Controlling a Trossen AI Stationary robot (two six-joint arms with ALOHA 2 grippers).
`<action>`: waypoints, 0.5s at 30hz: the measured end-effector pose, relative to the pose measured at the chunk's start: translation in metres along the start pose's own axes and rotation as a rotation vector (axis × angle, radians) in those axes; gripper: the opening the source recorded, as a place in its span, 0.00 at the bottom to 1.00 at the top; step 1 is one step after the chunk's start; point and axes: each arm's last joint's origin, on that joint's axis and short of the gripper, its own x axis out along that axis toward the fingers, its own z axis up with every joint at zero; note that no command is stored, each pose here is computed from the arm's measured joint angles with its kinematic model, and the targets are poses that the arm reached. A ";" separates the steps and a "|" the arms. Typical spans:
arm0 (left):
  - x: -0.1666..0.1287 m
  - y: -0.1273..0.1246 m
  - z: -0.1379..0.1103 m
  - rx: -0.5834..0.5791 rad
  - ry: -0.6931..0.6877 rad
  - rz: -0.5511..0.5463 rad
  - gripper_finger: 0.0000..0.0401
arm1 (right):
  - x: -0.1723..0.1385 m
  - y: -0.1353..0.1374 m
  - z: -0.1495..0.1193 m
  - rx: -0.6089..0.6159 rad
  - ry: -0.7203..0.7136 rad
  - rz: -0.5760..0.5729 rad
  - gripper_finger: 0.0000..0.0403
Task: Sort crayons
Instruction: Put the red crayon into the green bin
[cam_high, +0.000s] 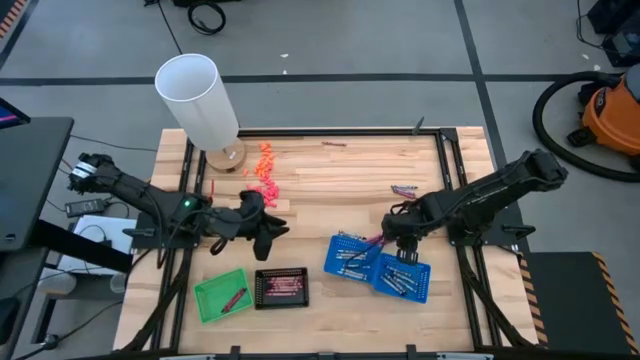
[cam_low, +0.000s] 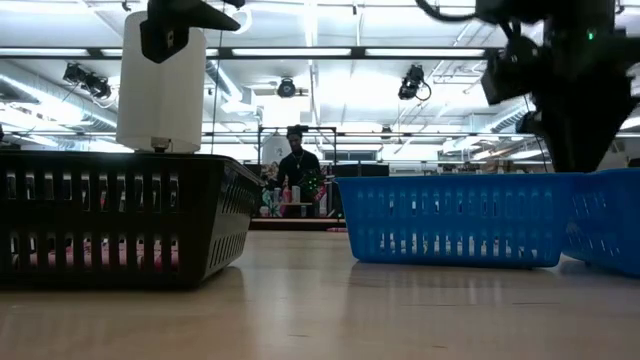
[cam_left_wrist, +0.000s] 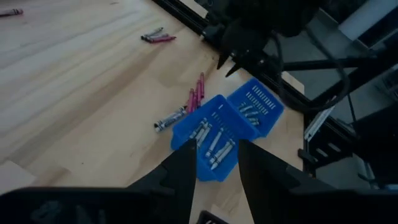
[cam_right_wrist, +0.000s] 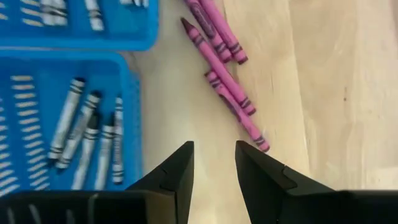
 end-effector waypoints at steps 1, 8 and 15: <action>0.000 0.000 0.001 -0.003 -0.003 -0.001 0.31 | 0.003 -0.003 -0.001 -0.017 -0.002 -0.001 0.31; 0.001 0.000 0.001 -0.018 -0.007 0.000 0.31 | 0.027 -0.018 -0.010 -0.184 0.015 -0.015 0.31; 0.001 0.000 0.001 -0.018 -0.006 0.000 0.31 | 0.045 -0.028 -0.014 -0.200 -0.008 -0.013 0.31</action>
